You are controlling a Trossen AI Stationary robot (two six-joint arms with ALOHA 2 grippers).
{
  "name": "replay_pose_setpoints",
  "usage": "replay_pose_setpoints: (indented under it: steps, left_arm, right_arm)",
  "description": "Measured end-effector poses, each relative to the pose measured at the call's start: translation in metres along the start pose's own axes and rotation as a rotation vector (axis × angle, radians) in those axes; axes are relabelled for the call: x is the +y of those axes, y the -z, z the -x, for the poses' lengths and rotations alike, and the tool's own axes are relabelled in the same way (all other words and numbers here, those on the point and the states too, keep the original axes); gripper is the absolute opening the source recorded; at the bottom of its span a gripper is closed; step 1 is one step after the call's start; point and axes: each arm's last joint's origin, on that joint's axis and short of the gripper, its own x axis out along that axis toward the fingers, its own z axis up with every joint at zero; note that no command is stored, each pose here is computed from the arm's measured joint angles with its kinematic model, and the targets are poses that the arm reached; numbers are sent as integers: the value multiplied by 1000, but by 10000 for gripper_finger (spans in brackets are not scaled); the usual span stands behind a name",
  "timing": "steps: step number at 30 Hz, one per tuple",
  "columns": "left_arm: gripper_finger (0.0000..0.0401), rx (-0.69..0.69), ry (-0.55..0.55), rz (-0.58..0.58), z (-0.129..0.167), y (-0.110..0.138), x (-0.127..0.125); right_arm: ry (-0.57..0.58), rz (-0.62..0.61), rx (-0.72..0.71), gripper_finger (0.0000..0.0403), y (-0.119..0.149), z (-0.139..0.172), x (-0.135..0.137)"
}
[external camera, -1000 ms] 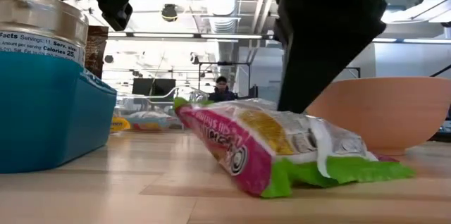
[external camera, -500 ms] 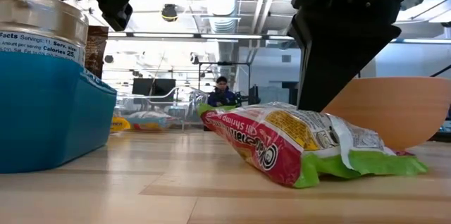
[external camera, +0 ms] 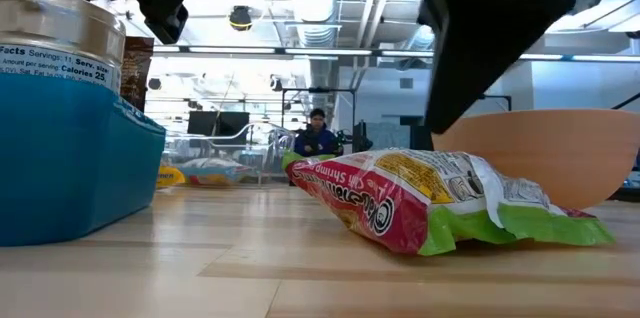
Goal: Pick & Place Food Item
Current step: Put the green noodle pack into the transparent bin
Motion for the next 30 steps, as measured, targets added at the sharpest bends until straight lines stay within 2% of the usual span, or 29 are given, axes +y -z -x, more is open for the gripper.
replay_pose_setpoints:
  steps: [10, 17, 23, 26, 30]
  left_arm:
    - [290, 0, 0, 0, 0, 0, 0]
    - [290, -2, -3, 0, 0, 0, 0]
    - [290, -6, -14, 0, 0, 0, 0]
    - [290, -7, -14, 0, 0, 0, 0]
    - [290, -8, -17, 0, 0, 0, 0]
  right_arm:
    - [5, 30, -19, 0, 15, 32, 6]
    - [-19, 66, -10, 0, 29, 40, 20]
    - [-62, 62, 19, 2, 31, 41, 23]
    - [-78, 60, 31, 19, 31, 40, 24]
    - [-106, 125, 1, 65, 29, 41, 26]
